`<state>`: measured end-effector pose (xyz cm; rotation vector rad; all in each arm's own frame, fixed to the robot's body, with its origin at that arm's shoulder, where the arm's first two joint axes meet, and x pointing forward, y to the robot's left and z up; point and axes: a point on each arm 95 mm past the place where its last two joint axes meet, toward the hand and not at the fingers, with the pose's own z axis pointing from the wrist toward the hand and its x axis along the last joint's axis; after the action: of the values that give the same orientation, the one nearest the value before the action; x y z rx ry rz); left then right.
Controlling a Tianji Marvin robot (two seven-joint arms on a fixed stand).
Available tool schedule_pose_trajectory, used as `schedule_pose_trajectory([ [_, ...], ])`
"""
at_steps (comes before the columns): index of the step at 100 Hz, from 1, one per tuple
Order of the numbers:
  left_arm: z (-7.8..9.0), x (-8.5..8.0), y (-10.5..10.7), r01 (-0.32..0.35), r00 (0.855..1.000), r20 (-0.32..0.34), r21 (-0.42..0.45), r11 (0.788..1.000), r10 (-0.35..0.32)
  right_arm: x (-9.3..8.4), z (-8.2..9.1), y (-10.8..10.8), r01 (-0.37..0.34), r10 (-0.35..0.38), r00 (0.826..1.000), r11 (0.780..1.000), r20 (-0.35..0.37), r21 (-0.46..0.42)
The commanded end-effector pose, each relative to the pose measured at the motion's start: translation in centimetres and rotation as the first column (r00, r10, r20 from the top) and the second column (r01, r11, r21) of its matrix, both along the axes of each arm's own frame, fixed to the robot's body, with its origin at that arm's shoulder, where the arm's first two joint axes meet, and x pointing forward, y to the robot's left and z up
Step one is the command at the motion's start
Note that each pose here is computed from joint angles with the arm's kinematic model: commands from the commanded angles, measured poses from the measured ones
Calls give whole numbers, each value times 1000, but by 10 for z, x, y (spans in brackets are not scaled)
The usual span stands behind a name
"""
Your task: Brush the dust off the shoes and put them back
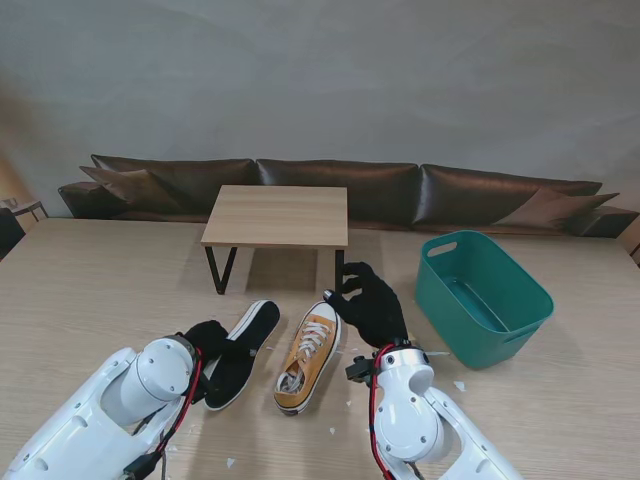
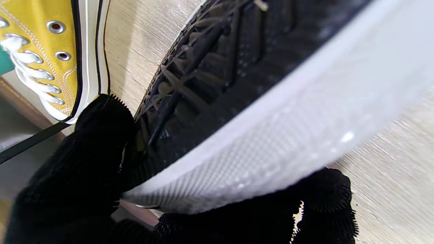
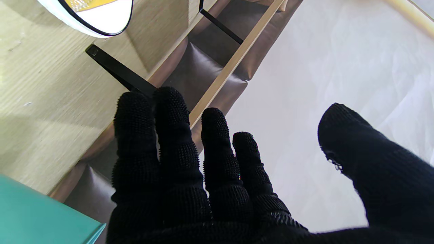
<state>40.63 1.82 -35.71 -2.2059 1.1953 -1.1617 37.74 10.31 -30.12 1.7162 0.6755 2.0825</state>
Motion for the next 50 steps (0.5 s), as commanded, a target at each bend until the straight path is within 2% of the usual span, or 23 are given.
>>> schedule_pose_trajectory([
  [1,0,-1,0,8,1000,-22,7,1000,-8,-2,-3,2,-12,12,1000,1000,-12,5],
  [30,2,-4,2,21,999,-51,95,995,-16,-2,-4,1,-9,9,1000,1000,-21,13],
  [50,5,-7,5,25,999,-47,136,990,-19,-2,-5,0,-11,12,1000,1000,-29,19],
])
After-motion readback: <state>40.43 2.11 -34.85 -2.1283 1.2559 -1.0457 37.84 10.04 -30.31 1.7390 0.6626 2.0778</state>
